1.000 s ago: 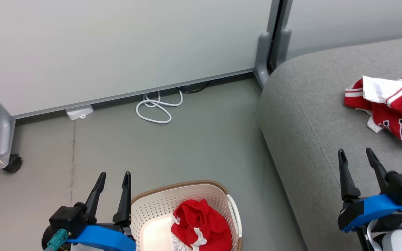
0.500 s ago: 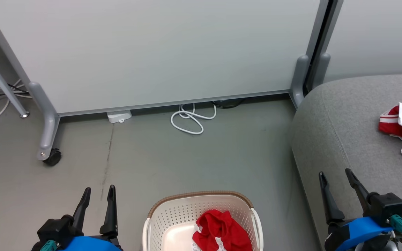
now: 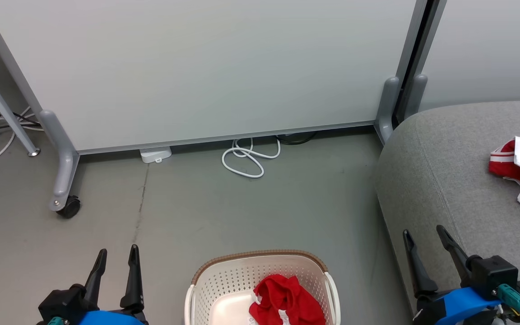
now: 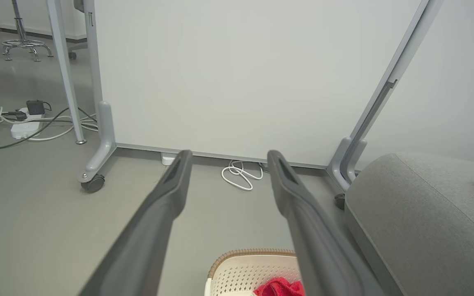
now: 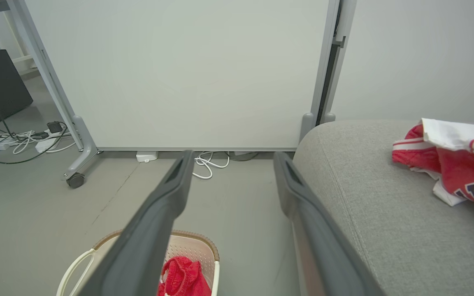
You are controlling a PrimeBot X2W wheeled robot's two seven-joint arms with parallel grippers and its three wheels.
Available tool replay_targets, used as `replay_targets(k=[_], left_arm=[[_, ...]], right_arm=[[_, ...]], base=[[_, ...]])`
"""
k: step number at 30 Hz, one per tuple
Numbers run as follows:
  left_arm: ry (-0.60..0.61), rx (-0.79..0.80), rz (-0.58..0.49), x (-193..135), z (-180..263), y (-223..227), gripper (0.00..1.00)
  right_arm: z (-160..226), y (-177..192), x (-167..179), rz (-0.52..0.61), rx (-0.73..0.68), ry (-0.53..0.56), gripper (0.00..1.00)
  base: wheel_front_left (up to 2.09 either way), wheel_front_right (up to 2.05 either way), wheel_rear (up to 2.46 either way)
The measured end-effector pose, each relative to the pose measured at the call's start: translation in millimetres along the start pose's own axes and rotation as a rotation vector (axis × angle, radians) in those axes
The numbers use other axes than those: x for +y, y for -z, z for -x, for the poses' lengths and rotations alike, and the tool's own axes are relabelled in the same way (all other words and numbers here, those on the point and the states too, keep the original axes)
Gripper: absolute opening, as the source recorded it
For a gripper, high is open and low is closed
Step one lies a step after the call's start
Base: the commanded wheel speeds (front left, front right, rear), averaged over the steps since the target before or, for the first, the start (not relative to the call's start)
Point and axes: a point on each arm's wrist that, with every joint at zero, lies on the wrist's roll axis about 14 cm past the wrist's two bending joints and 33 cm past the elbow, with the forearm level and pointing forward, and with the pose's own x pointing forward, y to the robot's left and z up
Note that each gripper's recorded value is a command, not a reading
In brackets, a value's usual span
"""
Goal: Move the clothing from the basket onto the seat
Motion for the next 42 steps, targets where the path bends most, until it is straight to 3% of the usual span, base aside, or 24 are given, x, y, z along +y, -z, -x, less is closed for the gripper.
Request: replay_targets(k=[15, 25, 32, 42], left_arm=[[0.024, 0.028, -0.002, -7, -4, 8, 1.0], [0.137, 0.102, 0.003, -40, -39, 30, 1.0], [0.242, 0.236, 0.011, -70, -71, 76, 1.0], [0.394, 0.545, 0.022, -109, -95, 180, 1.0]], right_arm=[[-1, 6, 3, -0.012, 0.017, -0.007, 1.0], [-10, 15, 2, -0.029, 0.038, -0.003, 1.0], [-21, 30, -5, -0.055, 0.063, 0.017, 1.0], [-24, 66, -30, -0.09, 0.137, 0.098, 1.0]], base=[[0.0, 0.0, 0.0], [0.0, 0.0, 0.0], [0.0, 0.0, 0.0], [0.0, 0.0, 0.0]])
